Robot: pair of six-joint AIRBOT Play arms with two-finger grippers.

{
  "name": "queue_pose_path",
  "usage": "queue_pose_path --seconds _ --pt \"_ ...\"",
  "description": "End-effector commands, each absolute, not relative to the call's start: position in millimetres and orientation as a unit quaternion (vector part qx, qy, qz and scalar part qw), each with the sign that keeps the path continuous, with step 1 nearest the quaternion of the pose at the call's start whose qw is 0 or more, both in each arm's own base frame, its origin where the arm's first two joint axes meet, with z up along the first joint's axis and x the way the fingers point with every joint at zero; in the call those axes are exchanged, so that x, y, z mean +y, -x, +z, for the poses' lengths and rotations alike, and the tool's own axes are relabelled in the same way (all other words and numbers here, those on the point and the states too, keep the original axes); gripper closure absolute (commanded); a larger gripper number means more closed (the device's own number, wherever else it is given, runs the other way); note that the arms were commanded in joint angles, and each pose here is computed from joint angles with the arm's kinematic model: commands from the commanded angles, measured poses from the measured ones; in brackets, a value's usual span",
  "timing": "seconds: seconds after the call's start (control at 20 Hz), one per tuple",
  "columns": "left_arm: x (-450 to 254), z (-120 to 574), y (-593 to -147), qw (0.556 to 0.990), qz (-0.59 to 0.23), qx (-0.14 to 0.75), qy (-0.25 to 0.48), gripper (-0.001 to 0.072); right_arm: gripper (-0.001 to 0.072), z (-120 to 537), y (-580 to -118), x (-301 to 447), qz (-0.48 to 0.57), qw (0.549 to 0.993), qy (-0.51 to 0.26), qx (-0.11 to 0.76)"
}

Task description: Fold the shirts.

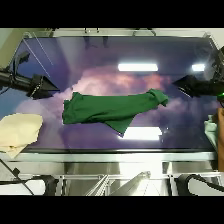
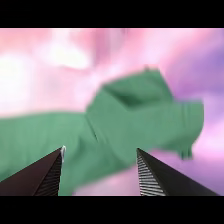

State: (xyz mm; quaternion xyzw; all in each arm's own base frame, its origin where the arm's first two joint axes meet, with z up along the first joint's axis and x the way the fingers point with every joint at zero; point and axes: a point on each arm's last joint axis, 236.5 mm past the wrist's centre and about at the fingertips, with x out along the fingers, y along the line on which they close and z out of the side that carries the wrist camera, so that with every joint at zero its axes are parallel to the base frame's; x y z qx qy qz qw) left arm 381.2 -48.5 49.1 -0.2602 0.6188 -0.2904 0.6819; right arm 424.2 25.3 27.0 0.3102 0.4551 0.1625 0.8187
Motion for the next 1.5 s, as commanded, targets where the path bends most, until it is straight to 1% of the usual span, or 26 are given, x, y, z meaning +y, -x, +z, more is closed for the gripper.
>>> queue_pose_path --seconds 0.0,0.05,0.15,0.25,0.35,0.4,0.45,0.7,0.8,0.9,1.0,1.1,1.15,1.2,1.25,1.3,1.35,1.4,1.45 --pt "-43 9 -364 0.637 -0.279 0.653 0.299 -0.0013 0.0211 -5 -374 63 0.221 0.754 -0.304 0.539" --pt "-45 -3 -358 0.631 -0.278 0.657 0.305 -0.0013 0.0211 -18 -356 84 0.237 0.731 -0.302 0.564" --pt "-51 -24 -344 0.615 -0.273 0.668 0.318 -0.0001 0.0211 -42 -327 123 0.263 0.702 -0.283 0.598" --pt "-52 -38 -331 0.601 -0.266 0.681 0.323 0.0000 0.0211 -59 -311 152 0.266 0.692 -0.264 0.616" --pt "-40 -59 -315 0.596 -0.239 0.708 0.294 0.0000 0.0214 -70 -304 176 0.264 0.686 -0.253 0.629" --pt "-35 -69 -309 0.594 -0.226 0.718 0.284 0.0000 0.0296 -74 -300 187 0.268 0.681 -0.248 0.635" --pt "-34 -76 -307 0.596 -0.218 0.719 0.283 0.0000 0.0398 -79 -297 198 0.273 0.676 -0.245 0.639" --pt "-39 -89 -313 0.611 -0.209 0.714 0.271 0.0000 0.0388 -104 -282 243 0.278 0.633 -0.283 0.665" --pt "-47 -94 -311 0.602 -0.215 0.721 0.266 0.0001 0.0388 -111 -277 257 0.284 0.619 -0.294 0.670" --pt "-55 -105 -307 0.587 -0.221 0.733 0.264 0.0000 0.0388 -114 -277 272 0.292 0.614 -0.309 0.665" --pt "-61 -115 -305 0.577 -0.231 0.740 0.257 0.0000 0.0389 -113 -284 284 0.298 0.619 -0.326 0.650" --pt "-64 -120 -311 0.572 -0.236 0.744 0.252 0.0001 0.0390 -110 -289 288 0.300 0.621 -0.338 0.640" --pt "-63 -120 -317 0.576 -0.237 0.741 0.252 0.0001 0.0412 -110 -289 288 0.301 0.621 -0.337 0.640" --pt "-62 -118 -324 0.582 -0.238 0.736 0.251 0.0002 0.0521 -110 -289 288 0.306 0.624 -0.333 0.638" --pt "-61 -114 -331 0.591 -0.239 0.730 0.246 0.0090 0.0585 -109 -289 289 0.306 0.623 -0.334 0.637" --pt "-59 -108 -336 0.595 -0.243 0.727 0.243 0.0342 0.0671 -107 -290 290 0.309 0.623 -0.337 0.634" --pt "-58 -100 -338 0.592 -0.252 0.727 0.241 0.0636 0.0694 -104 -290 292 0.320 0.624 -0.334 0.630" --pt "-59 -91 -338 0.587 -0.263 0.728 0.238 0.0711 0.0695 -96 -287 293 0.334 0.623 -0.330 0.626" --pt "-61 -79 -337 0.578 -0.277 0.730 0.237 0.0711 0.0695 -85 -285 295 0.350 0.619 -0.330 0.621"
